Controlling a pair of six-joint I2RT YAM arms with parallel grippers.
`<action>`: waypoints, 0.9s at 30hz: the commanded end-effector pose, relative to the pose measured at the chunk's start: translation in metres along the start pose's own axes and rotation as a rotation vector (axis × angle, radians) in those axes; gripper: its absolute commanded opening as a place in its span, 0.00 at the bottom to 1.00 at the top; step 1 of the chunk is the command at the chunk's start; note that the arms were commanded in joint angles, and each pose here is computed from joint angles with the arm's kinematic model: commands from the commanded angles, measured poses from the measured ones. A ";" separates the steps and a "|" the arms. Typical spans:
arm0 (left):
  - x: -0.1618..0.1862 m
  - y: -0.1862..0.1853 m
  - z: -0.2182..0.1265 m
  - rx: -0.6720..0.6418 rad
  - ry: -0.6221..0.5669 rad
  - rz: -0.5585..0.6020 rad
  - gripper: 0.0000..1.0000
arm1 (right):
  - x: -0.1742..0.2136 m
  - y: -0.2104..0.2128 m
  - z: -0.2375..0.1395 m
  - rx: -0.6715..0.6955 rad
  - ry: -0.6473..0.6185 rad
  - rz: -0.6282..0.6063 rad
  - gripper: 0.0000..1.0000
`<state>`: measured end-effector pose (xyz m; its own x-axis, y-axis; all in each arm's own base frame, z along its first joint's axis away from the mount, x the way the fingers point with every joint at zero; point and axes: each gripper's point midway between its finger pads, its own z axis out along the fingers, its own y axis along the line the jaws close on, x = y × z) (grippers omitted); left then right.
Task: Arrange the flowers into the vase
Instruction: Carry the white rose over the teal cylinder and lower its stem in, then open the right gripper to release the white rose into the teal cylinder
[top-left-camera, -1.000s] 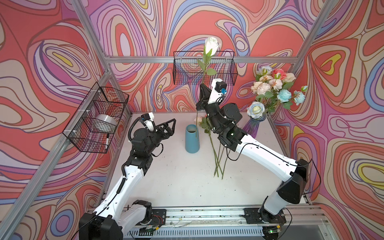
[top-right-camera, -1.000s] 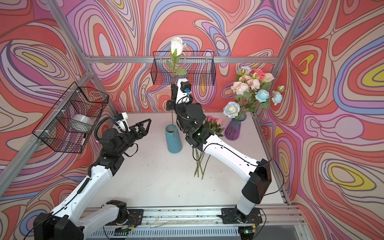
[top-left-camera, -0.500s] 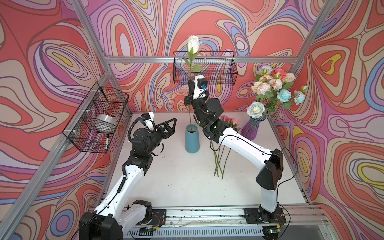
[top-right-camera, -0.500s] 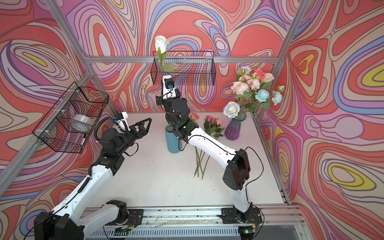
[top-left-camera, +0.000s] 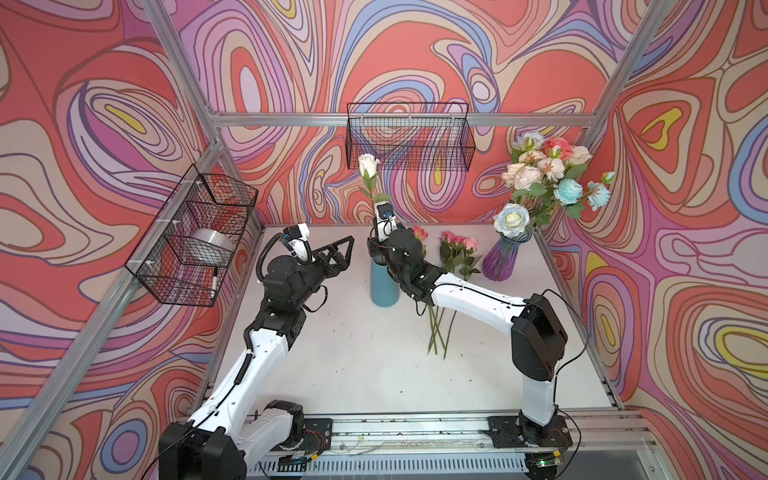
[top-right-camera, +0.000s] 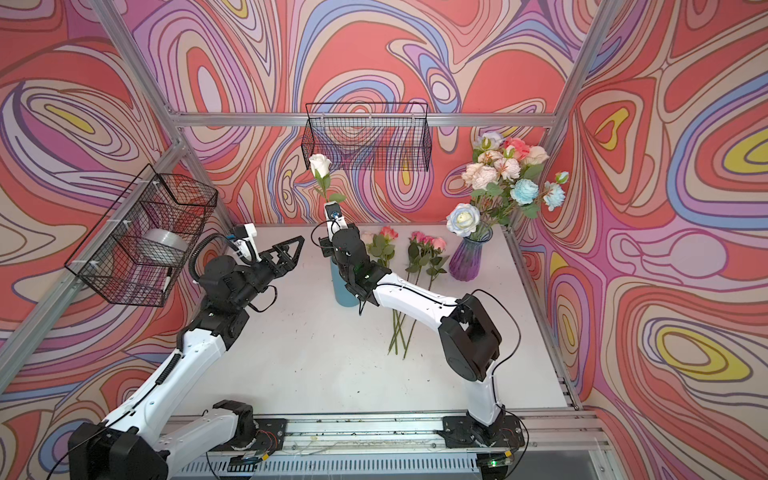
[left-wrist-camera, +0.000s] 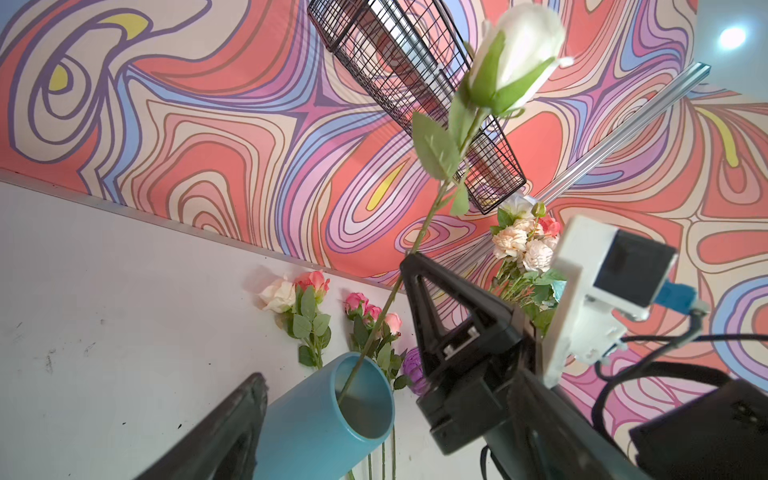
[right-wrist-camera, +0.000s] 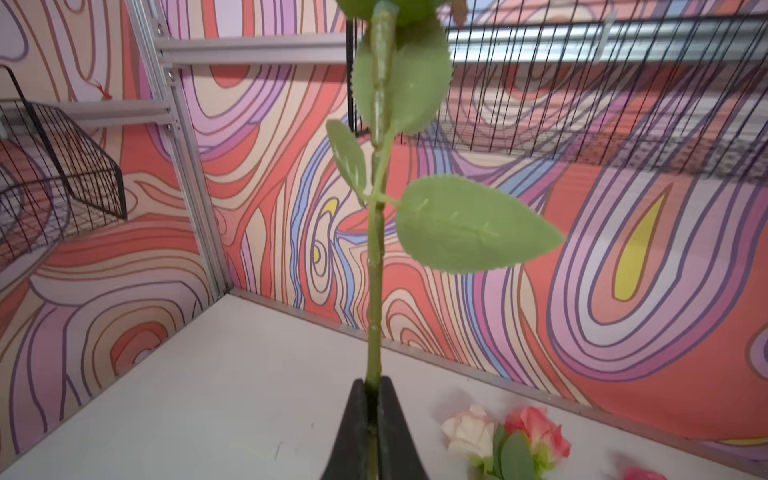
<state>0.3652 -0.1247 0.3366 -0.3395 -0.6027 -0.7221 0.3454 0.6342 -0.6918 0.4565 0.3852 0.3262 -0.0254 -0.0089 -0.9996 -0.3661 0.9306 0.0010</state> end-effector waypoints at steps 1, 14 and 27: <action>-0.007 -0.004 0.002 0.002 -0.011 -0.009 0.95 | -0.029 -0.004 -0.021 -0.009 -0.030 0.066 0.11; -0.005 0.000 0.004 -0.014 -0.006 0.000 0.99 | -0.038 -0.003 -0.040 -0.023 -0.026 0.077 0.28; -0.006 -0.006 0.003 0.009 -0.006 0.004 0.99 | -0.056 -0.038 -0.091 0.070 -0.067 0.113 0.34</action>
<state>0.3689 -0.1237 0.3287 -0.3524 -0.6036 -0.7152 0.3198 0.6405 -0.6982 0.3925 0.3397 0.3765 -0.0191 0.0918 -0.9956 -0.3664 0.9259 0.0924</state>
